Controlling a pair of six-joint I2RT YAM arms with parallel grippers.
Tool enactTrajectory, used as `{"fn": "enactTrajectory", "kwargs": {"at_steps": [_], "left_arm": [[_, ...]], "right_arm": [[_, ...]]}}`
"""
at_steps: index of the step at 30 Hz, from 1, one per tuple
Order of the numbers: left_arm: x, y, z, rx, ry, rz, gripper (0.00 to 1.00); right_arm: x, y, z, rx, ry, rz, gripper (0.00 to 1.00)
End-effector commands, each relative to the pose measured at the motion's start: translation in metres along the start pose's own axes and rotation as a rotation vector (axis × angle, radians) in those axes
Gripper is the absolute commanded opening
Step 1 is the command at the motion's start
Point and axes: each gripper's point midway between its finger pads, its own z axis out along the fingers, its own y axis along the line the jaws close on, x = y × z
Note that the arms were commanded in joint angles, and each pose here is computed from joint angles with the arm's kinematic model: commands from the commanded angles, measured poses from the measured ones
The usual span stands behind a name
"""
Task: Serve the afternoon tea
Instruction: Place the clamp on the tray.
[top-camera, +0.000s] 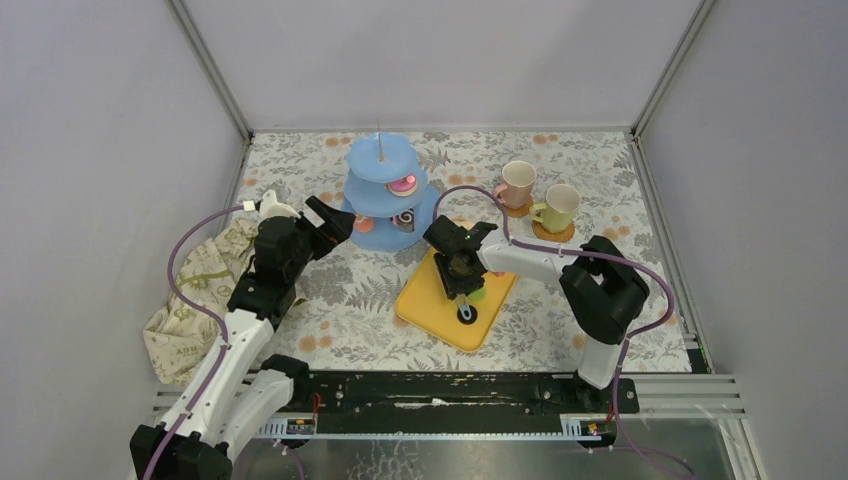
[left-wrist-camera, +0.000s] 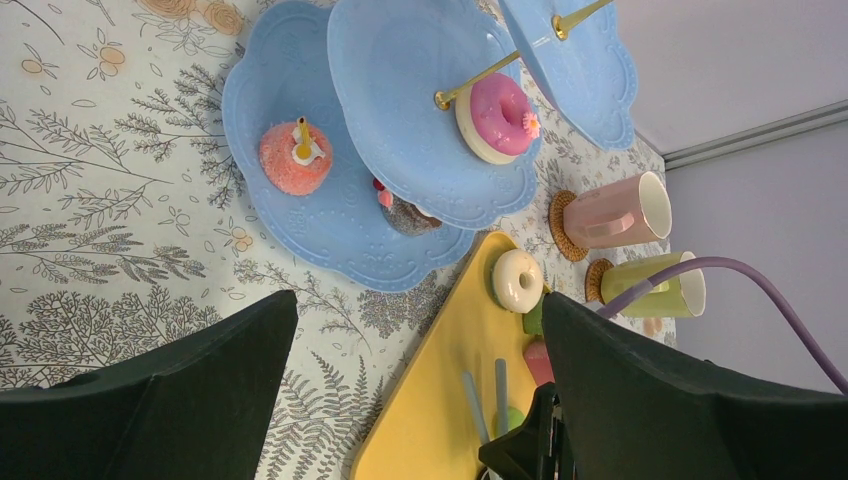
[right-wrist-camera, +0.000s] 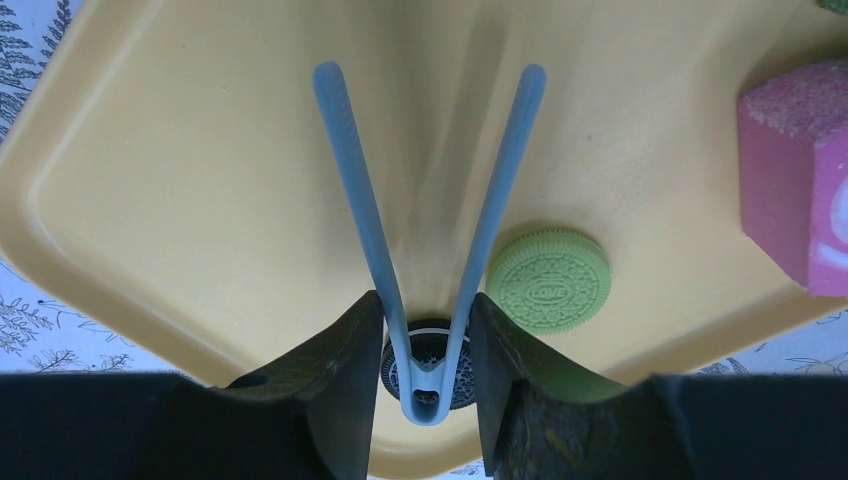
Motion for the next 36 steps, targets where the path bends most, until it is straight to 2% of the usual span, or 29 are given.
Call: {"fn": "enactTrajectory", "kwargs": {"at_steps": [1,21,28,36], "left_arm": [[-0.012,-0.012,-0.001,0.043,-0.037,0.010,1.00],[-0.012,-0.011,-0.001,0.037,-0.036,0.012,1.00],[-0.012,-0.010,-0.001,0.031,-0.038,0.016,1.00],[-0.016,-0.008,-0.001,0.016,-0.050,0.017,1.00]], "right_arm": [[-0.019,0.007,-0.008,-0.011,-0.068,-0.025,0.44],[-0.028,0.008,-0.016,-0.022,-0.117,-0.026,0.51],[-0.038,0.013,-0.043,-0.063,-0.218,-0.028,0.53],[-0.050,0.007,-0.089,-0.020,-0.433,-0.043,0.55]]}}
